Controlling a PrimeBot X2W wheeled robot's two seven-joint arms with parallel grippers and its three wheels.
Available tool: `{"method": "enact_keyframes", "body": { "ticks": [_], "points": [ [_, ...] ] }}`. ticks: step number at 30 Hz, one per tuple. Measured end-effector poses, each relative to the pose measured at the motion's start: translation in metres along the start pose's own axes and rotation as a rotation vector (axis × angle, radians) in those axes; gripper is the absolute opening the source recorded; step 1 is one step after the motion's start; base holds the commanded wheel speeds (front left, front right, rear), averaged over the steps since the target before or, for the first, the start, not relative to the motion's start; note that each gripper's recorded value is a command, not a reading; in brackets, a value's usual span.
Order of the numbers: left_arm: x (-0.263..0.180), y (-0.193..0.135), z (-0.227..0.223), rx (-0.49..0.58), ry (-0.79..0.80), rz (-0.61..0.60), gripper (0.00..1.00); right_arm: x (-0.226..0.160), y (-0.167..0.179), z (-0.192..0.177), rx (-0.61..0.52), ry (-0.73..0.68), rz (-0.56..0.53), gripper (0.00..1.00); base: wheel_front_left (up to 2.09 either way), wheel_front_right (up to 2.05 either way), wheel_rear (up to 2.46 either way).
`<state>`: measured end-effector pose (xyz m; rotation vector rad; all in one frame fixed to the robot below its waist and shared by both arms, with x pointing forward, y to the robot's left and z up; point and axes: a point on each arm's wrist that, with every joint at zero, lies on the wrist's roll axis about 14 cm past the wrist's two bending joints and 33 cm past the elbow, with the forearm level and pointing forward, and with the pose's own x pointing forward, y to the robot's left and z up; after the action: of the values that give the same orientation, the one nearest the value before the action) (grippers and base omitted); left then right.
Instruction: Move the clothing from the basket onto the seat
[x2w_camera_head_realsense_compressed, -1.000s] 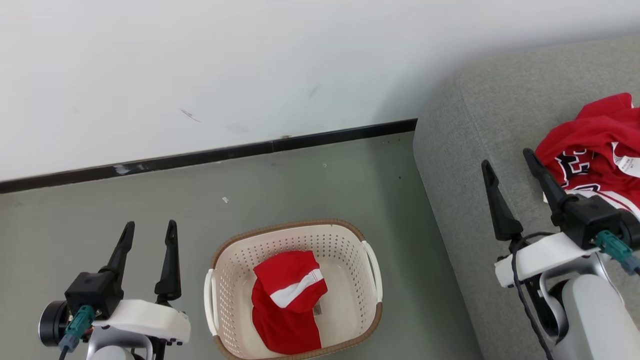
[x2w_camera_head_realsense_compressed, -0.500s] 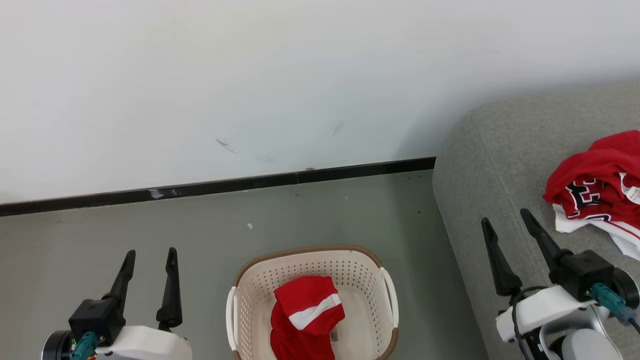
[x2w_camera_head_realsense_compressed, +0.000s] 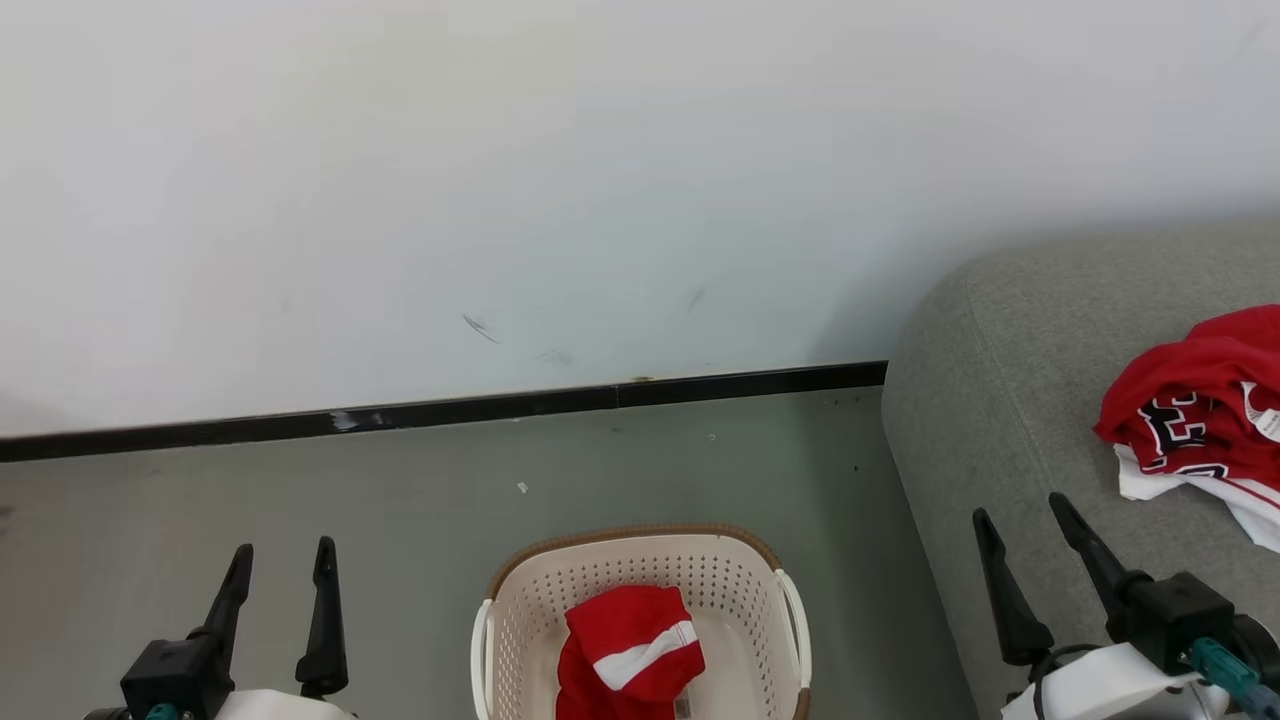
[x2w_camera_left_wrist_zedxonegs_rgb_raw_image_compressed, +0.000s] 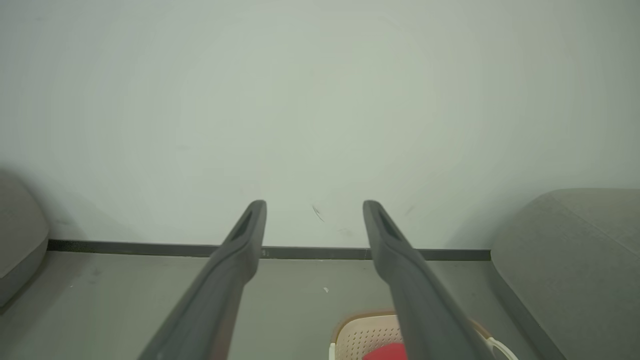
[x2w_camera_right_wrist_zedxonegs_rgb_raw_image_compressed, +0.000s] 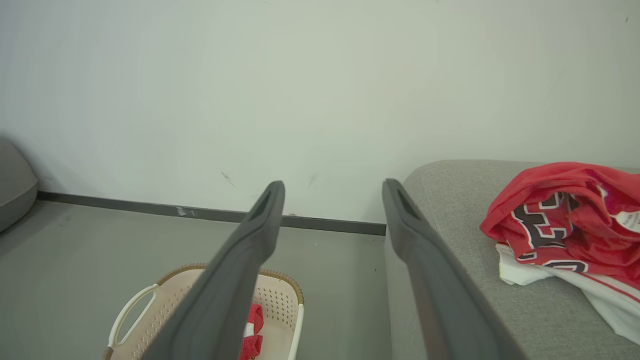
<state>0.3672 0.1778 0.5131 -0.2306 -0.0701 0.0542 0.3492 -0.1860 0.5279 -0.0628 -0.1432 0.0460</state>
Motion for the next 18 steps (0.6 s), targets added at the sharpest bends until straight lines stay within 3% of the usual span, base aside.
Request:
{"method": "enact_keyframes", "body": {
  "ticks": [18],
  "points": [
    [-0.0017, 0.0044, 0.0014, 0.017, -0.006, 0.008, 1.00, -0.0106, 0.0052, -0.0014, 0.063, 0.004, 0.002, 1.00, 0.00, 0.00, 0.00]
  ]
}}
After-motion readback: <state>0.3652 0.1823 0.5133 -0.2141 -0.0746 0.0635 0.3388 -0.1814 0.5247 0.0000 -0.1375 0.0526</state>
